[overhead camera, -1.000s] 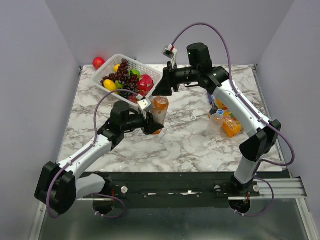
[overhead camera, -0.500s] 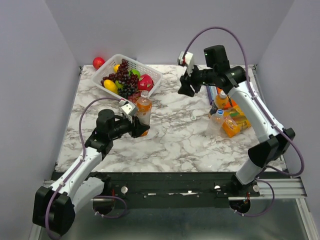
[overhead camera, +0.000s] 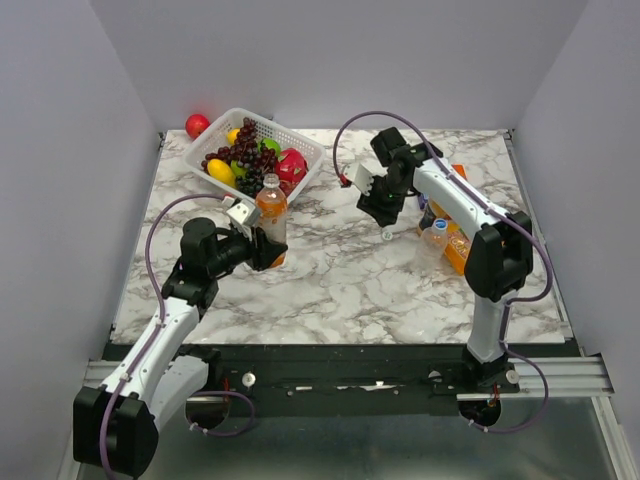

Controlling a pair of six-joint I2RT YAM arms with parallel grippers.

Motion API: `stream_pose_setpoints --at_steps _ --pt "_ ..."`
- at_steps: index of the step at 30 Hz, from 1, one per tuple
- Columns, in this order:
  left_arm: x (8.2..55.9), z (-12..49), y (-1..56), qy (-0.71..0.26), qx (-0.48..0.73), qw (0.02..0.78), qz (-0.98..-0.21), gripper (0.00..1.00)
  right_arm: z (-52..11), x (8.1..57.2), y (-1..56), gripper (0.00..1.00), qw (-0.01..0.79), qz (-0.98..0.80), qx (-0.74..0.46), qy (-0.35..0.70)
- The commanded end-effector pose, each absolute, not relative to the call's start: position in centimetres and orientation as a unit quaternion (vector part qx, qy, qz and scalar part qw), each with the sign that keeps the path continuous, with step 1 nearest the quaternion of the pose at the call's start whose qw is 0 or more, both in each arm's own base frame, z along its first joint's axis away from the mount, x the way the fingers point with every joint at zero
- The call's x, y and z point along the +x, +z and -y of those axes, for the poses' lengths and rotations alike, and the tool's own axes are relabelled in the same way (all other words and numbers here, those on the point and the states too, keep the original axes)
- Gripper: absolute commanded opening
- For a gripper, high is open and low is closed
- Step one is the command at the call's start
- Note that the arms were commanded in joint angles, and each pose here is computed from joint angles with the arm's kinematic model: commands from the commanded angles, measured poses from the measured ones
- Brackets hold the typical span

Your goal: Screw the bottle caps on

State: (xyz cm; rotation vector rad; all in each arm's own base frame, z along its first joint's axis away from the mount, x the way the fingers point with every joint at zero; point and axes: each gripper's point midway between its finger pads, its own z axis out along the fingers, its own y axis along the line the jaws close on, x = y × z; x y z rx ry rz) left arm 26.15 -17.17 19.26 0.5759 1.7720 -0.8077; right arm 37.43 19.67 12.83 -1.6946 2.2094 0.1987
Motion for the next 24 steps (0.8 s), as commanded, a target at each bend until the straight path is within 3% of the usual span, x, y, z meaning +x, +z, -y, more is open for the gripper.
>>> stream_pose_setpoints --at_steps 1,17,24 --pt "26.8 16.9 20.0 -0.336 0.229 0.536 -0.74 0.0 -18.2 37.6 10.2 0.6 0.129 -0.781 -0.61 0.037" --pt "27.3 17.1 19.3 -0.346 0.222 0.524 -0.746 0.0 -17.2 37.4 5.5 0.65 0.08 -0.784 -0.615 0.013" --pt "27.4 17.2 19.1 -0.346 0.223 0.519 -0.749 0.0 -17.7 38.3 4.7 0.64 0.101 -0.786 -0.61 0.004"
